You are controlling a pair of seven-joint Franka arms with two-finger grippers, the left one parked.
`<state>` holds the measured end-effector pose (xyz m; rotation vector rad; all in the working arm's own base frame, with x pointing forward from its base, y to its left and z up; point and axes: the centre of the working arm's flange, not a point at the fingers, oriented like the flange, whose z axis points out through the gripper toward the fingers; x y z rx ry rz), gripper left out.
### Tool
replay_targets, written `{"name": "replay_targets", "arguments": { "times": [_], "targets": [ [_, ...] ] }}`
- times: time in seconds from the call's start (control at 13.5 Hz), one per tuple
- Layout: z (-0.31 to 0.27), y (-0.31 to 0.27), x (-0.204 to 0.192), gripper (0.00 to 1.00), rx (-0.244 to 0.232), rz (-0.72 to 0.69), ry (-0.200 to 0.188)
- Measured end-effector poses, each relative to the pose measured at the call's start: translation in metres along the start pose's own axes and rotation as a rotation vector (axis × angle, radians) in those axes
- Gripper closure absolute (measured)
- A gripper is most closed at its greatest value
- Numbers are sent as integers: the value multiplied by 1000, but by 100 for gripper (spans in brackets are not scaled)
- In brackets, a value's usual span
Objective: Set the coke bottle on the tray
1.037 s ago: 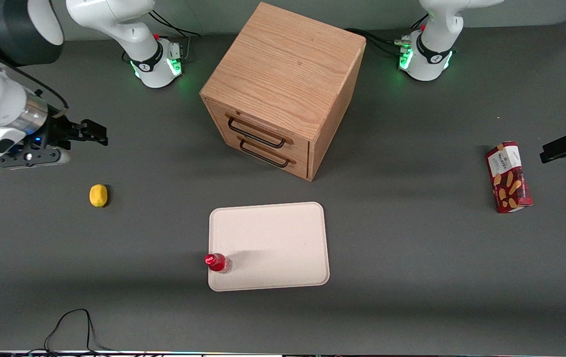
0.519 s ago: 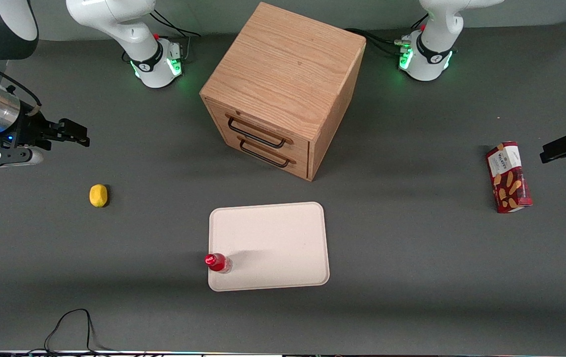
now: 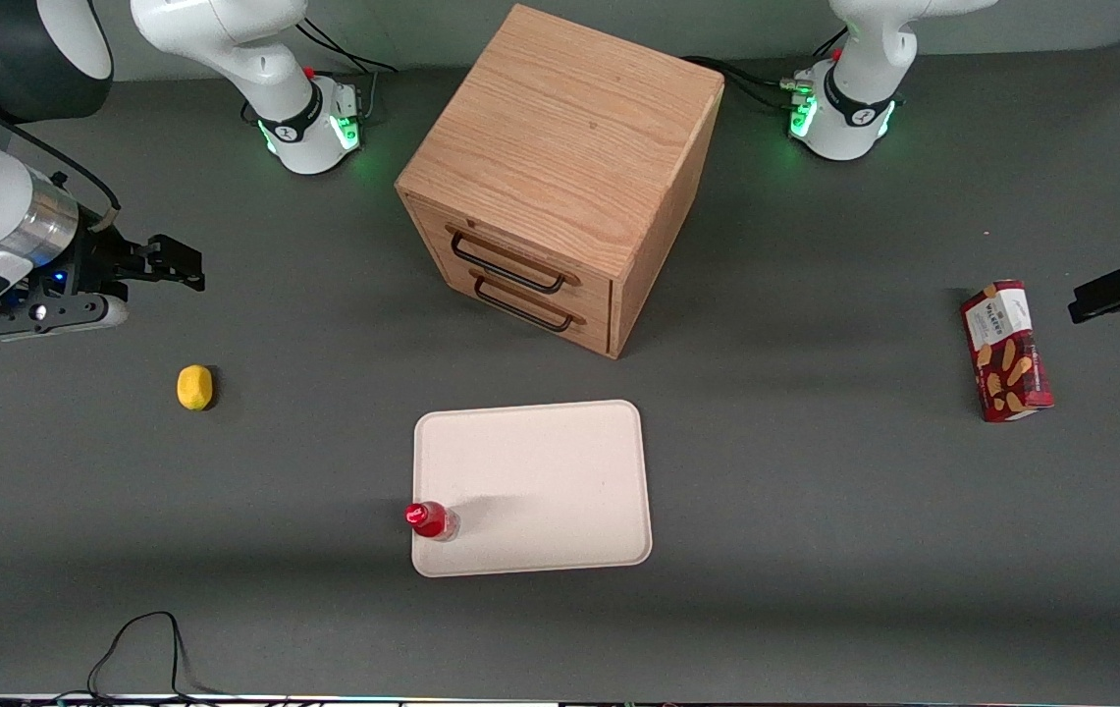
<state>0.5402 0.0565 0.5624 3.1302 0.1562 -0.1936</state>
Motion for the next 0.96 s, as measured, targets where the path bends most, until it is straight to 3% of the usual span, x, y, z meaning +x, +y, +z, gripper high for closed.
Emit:
{"name": "replay_targets", "arguments": {
  "times": [0.37,0.67,0.96],
  "targets": [
    [-11,16,-3,0,4,29,-8],
    [-29,34,-5,0,49,53,-19],
    [-27,38,1,0,53,51,-28]
  ]
}}
